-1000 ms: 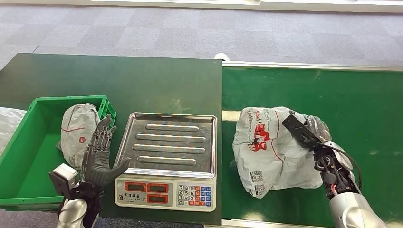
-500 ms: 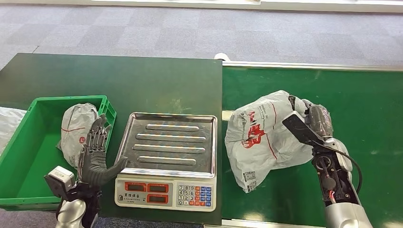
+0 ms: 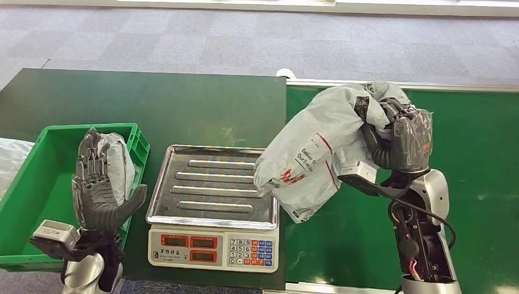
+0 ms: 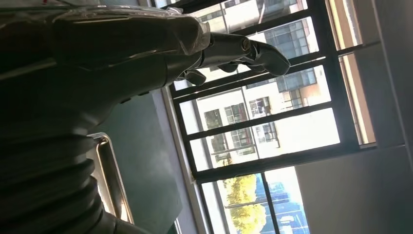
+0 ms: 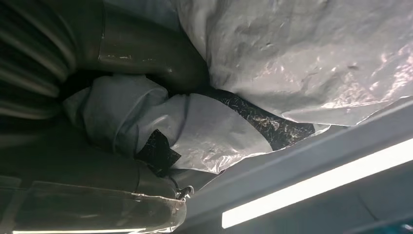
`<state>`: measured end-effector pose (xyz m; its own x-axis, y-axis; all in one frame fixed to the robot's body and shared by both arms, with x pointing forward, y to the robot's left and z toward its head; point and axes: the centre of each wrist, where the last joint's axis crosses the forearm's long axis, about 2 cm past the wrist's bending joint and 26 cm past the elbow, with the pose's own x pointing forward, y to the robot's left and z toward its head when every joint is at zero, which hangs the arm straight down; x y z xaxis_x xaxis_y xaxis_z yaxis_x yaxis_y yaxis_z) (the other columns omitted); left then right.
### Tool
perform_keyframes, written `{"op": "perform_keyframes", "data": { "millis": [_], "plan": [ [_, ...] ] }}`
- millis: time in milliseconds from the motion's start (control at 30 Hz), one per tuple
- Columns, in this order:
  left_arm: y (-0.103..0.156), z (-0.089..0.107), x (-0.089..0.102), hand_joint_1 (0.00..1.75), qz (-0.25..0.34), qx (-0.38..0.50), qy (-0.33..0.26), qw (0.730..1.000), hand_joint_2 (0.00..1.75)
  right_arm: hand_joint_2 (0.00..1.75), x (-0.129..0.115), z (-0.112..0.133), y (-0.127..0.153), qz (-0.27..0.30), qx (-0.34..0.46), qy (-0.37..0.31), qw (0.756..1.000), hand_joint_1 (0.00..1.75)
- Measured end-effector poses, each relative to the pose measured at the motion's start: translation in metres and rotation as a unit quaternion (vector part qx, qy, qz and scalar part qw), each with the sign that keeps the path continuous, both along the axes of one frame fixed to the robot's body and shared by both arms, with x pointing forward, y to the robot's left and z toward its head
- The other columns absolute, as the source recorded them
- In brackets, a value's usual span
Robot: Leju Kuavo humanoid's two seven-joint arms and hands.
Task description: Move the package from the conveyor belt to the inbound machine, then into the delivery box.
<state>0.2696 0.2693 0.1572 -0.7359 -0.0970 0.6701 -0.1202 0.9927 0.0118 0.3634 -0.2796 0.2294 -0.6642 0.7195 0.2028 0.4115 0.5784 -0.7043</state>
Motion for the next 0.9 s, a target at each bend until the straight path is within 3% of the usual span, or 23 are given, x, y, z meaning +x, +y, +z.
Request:
{"op": "perform_keyframes", "data": {
  "millis": [200, 333, 600, 767, 900],
  "plan": [
    [-0.004, 0.011, -0.003, 0.0, -0.001, 0.0, -0.023, 1.0, 1.75, 1.75, 0.001, 0.021, 0.013, 0.018, 0.003, -0.036, 0.999, 1.75],
    [-0.004, 0.02, -0.006, 0.0, 0.035, -0.013, -0.042, 0.998, 1.75, 1.75, 0.005, 0.036, 0.019, 0.02, -0.002, -0.075, 0.997, 1.75],
    [-0.008, 0.022, -0.009, 0.0, 0.019, -0.017, -0.045, 0.999, 1.75, 1.75, 0.027, 0.108, 0.038, 0.05, 0.04, -0.149, 0.987, 1.75],
    [-0.011, 0.021, -0.01, 0.0, 0.005, -0.017, -0.044, 0.999, 1.75, 1.75, 0.041, 0.121, 0.071, 0.094, -0.001, -0.122, 0.988, 1.75],
    [-0.013, 0.021, -0.01, 0.0, -0.005, -0.014, -0.043, 0.999, 1.75, 1.75, 0.055, 0.108, 0.103, 0.126, -0.05, -0.061, 0.989, 1.75]
  ]
}}
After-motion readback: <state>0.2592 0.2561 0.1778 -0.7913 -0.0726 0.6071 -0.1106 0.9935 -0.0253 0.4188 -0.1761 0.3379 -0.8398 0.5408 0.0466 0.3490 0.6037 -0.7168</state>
